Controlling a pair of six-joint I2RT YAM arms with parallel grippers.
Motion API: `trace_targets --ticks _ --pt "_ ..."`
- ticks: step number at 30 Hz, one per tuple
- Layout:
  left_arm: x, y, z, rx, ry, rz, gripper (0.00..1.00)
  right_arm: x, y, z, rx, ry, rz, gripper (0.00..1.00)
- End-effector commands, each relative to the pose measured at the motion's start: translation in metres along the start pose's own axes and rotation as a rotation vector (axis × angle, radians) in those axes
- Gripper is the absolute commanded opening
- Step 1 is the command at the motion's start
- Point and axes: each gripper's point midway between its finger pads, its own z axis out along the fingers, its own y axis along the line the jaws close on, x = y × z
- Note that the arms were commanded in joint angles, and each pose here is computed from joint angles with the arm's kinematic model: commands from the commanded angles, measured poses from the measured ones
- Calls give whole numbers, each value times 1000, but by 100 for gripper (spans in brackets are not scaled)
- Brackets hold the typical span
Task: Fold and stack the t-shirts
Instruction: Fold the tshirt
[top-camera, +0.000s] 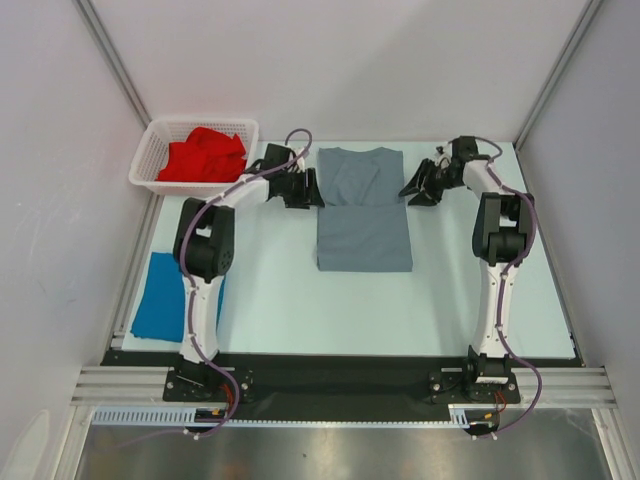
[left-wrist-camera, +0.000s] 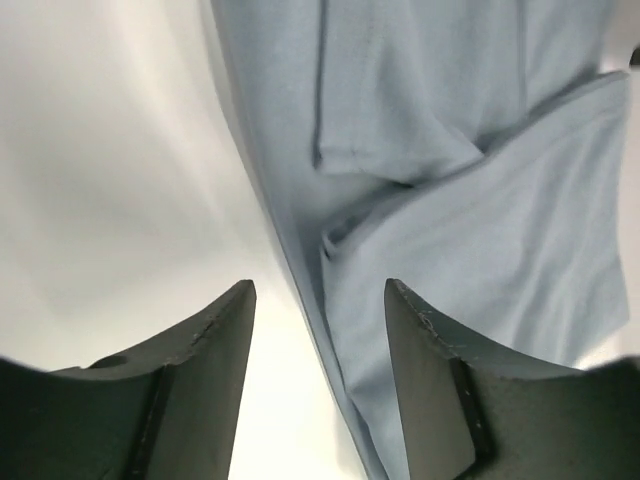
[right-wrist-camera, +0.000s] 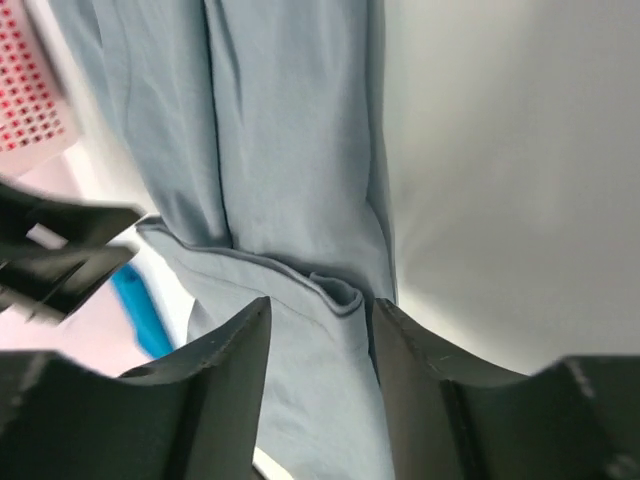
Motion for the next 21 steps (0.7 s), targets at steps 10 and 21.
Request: trace_targets --ticks 10,21 --pt "32 -118 -82 239 -33 47 32 66 37 -76 236 32 -104 51" --pt "120 -88 -41 175 145 -42 10 184 58 -34 -69 251 -54 5"
